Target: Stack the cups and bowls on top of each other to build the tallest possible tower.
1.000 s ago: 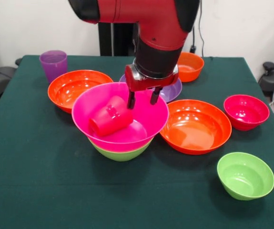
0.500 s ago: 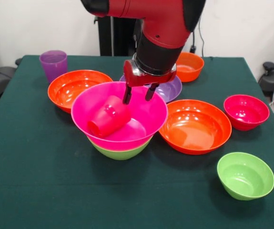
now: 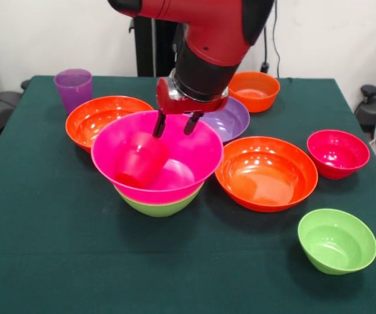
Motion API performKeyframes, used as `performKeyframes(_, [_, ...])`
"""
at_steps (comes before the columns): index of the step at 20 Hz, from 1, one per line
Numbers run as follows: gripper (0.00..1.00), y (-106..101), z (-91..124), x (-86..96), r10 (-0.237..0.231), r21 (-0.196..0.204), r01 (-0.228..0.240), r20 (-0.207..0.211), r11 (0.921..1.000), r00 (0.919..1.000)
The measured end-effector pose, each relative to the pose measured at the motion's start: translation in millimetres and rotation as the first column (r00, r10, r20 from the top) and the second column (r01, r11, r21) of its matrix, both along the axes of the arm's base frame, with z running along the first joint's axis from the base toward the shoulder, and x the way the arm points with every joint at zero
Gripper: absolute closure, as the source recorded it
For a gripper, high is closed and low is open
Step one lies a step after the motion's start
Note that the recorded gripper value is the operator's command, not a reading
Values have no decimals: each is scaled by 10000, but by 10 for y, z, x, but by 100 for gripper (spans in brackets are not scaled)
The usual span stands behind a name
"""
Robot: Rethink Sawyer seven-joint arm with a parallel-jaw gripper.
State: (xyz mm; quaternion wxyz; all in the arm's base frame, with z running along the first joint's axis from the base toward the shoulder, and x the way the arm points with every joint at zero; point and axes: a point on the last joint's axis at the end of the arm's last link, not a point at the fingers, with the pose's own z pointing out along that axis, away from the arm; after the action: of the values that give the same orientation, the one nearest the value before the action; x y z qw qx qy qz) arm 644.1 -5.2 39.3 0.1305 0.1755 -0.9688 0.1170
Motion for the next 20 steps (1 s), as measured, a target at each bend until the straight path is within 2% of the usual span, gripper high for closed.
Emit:
performKeyframes(5, [0, -172, 14, -17, 141, -643, -140, 19, 9978, 9999])
performKeyframes(8, [0, -241, 35, -12, 251, -952, -244, 57, 9952, 9997])
performKeyframes(9, [0, -289, 59, 10, 323, -1177, -307, 115, 9926, 9994])
performKeyframes(14, [0, -382, 134, 65, 471, -1657, -421, 261, 9853, 9986])
performKeyframes(20, [0, -424, 229, 141, 552, -2033, -450, 448, 9781, 9975])
